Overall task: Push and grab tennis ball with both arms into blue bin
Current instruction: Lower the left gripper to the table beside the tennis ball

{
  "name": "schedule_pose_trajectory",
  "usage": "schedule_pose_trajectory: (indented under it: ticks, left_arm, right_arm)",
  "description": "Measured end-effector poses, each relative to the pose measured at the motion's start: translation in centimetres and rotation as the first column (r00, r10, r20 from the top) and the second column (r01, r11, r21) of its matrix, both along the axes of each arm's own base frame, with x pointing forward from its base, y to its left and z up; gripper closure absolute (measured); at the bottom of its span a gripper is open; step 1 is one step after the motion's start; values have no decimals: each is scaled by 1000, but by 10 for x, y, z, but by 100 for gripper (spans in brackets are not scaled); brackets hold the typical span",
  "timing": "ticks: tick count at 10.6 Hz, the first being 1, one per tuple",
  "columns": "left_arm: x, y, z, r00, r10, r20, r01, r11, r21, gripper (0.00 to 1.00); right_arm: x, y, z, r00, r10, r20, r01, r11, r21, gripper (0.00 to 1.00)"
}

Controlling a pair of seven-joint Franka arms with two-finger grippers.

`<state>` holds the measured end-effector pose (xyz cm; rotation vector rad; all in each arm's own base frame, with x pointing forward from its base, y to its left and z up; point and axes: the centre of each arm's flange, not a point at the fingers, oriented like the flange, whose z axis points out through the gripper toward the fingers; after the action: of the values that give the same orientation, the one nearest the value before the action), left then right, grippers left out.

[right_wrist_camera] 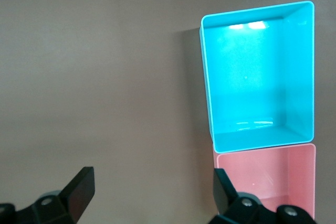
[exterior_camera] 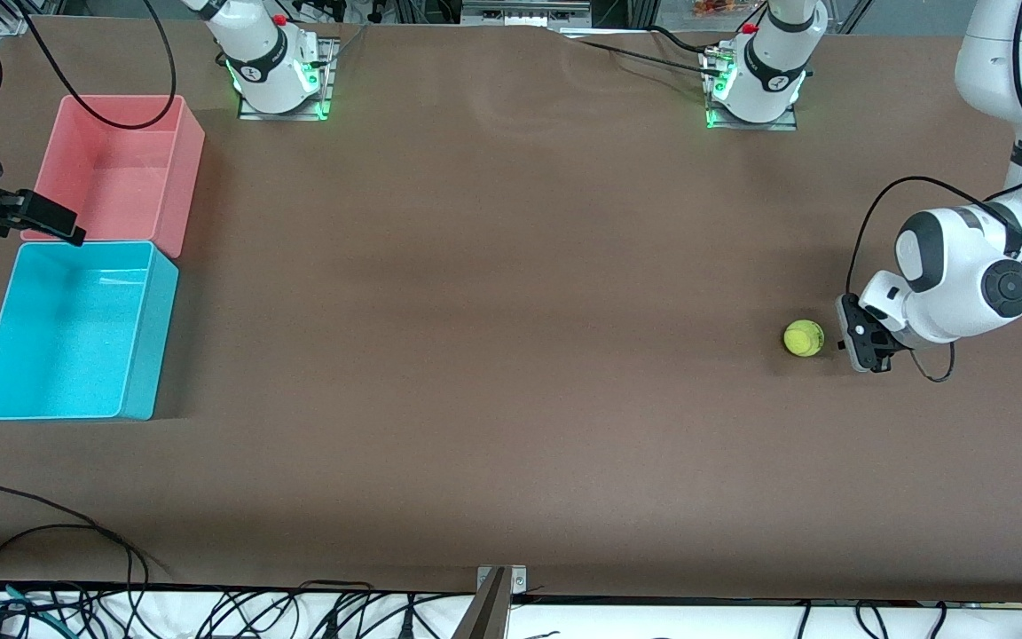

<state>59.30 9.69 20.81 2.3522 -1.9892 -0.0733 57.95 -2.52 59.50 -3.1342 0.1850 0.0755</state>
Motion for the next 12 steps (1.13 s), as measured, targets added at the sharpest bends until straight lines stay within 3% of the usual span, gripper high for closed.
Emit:
schedule_pose_trajectory:
  ticks: [12]
  left_arm:
    - [-3, -1, -21, 999, -40, -29, 40, 999, -13, 99]
  right_arm:
    - [0, 0, 0, 1000, 0, 0, 0, 1000, 0, 0]
